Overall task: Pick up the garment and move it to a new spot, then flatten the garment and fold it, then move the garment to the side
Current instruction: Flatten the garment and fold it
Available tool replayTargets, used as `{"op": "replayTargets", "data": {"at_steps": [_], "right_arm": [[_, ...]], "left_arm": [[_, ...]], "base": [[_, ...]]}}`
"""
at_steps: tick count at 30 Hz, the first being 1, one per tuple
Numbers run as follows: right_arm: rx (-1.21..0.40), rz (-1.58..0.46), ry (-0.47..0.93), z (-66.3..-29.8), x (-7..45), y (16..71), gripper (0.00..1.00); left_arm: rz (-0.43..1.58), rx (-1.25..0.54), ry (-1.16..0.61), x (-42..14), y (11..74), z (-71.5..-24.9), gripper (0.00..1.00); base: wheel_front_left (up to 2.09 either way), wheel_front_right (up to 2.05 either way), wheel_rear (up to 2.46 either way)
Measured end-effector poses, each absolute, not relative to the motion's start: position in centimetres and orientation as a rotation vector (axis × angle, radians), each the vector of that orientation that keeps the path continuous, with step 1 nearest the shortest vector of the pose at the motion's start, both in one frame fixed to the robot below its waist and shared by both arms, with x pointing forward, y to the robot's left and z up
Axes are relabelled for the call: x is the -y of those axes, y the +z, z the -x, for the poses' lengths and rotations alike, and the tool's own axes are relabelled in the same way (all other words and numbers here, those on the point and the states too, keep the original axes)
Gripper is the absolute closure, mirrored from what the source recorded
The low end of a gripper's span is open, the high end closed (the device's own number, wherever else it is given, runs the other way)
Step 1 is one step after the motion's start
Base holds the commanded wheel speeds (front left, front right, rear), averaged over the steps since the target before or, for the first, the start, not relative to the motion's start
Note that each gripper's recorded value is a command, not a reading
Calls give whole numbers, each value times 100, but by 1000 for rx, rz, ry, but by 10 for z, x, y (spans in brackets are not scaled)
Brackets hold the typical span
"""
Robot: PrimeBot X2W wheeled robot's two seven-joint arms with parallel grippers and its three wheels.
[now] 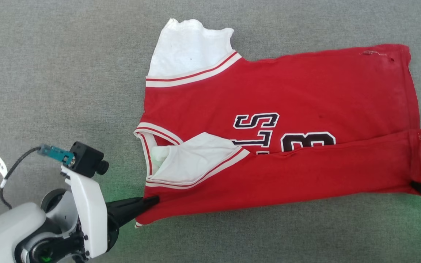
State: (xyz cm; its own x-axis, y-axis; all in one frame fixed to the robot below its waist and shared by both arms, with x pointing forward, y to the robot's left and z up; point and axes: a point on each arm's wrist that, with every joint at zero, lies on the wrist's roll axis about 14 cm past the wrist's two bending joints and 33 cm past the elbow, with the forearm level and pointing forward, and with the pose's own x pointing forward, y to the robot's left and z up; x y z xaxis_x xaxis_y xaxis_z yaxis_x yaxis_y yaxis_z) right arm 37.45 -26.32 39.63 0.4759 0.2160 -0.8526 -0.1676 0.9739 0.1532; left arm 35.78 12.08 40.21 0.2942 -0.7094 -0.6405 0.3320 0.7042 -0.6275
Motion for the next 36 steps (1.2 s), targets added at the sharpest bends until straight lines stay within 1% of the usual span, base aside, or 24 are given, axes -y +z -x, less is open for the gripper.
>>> {"op": "replayTargets", "data": {"at_steps": [5,6,7,8,9,10,11,15,19,20,25,30,33,36], "right_arm": [[-1019,-73,229,-373,261,399,99],[-1010,-75,227,-373,261,401,89],[-1000,-73,225,-373,260,402,58],[-977,-74,218,-375,261,405,0],[-949,-79,208,-378,262,409,0],[-923,-79,199,-381,264,413,0],[-891,-76,188,-384,266,417,0],[-690,-62,180,-405,261,449,0],[-491,-86,191,-416,244,471,0],[-491,-86,191,-416,244,471,0],[-268,-97,166,-423,233,487,0],[-76,-86,143,-422,230,503,0],[-13,-77,112,-421,236,506,0],[0,-70,81,-418,244,504,0]], "left_arm": [[434,-1051,-704,-119,400,-355,100],[435,-1046,-703,-119,401,-356,100],[437,-1034,-700,-118,402,-357,88],[437,-1022,-698,-118,403,-358,55],[440,-1008,-693,-119,404,-360,23],[438,-989,-691,-119,406,-363,5],[437,-964,-687,-120,409,-367,0],[435,-851,-632,-132,421,-389,0],[439,-674,-547,-146,435,-426,0],[439,-674,-547,-146,435,-426,0],[438,-489,-401,-166,439,-470,0],[375,-363,-355,-169,451,-520,0],[279,-294,-345,-171,461,-553,0],[223,-293,-364,-160,465,-583,0]], "base": [[0,0,0],[0,0,0],[0,0,0],[0,0,0],[0,0,0],[0,0,0],[0,0,0],[0,0,0],[0,0,0],[0,0,0],[0,0,0],[0,0,0],[0,0,0],[0,0,0]]}}
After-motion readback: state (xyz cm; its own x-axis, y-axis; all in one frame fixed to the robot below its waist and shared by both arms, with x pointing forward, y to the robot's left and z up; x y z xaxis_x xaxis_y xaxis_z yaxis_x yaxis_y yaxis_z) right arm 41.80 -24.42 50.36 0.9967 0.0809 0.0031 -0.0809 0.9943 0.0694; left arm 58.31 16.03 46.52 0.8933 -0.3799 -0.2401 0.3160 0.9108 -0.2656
